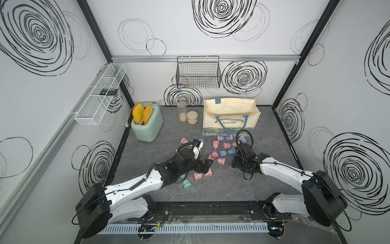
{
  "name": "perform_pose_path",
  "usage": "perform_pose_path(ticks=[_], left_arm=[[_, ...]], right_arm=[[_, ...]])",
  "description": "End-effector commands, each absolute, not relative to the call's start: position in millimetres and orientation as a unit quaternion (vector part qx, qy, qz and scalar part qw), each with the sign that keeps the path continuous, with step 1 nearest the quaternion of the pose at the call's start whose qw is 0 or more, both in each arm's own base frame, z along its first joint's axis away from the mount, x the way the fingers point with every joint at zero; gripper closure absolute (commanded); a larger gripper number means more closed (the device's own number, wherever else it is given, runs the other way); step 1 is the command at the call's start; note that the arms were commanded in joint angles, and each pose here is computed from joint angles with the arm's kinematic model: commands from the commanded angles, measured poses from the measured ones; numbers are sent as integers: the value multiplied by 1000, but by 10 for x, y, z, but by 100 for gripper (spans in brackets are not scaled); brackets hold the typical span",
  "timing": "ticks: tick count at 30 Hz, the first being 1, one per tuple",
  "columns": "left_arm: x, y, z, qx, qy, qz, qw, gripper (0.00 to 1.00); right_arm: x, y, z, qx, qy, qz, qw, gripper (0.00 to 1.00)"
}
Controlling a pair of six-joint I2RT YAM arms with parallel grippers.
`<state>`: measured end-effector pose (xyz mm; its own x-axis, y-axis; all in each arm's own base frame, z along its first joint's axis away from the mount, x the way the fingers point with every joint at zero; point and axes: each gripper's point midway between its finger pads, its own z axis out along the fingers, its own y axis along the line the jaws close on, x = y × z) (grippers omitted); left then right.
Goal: Put the hourglass into the canvas bag
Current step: Pick up the hourglass from the center of the board.
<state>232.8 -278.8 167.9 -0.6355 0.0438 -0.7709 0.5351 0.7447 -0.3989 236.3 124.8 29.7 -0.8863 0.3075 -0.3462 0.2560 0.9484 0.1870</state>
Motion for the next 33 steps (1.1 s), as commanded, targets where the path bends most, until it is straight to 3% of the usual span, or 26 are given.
perform_pose_path(ticks=[1, 20, 33], left_arm=[[2348, -2861, 1842, 176, 837, -326, 404, 4], [2353, -2830, 1816, 178, 840, -312, 406, 4], [2380, -2833, 1898, 174, 836, -315, 415, 4]], right_arm=[[2313, 1187, 218, 151, 971, 46, 182, 21], [2301, 1186, 79, 146, 974, 33, 170, 40], [2318, 1184, 209, 147, 972, 44, 179, 61]])
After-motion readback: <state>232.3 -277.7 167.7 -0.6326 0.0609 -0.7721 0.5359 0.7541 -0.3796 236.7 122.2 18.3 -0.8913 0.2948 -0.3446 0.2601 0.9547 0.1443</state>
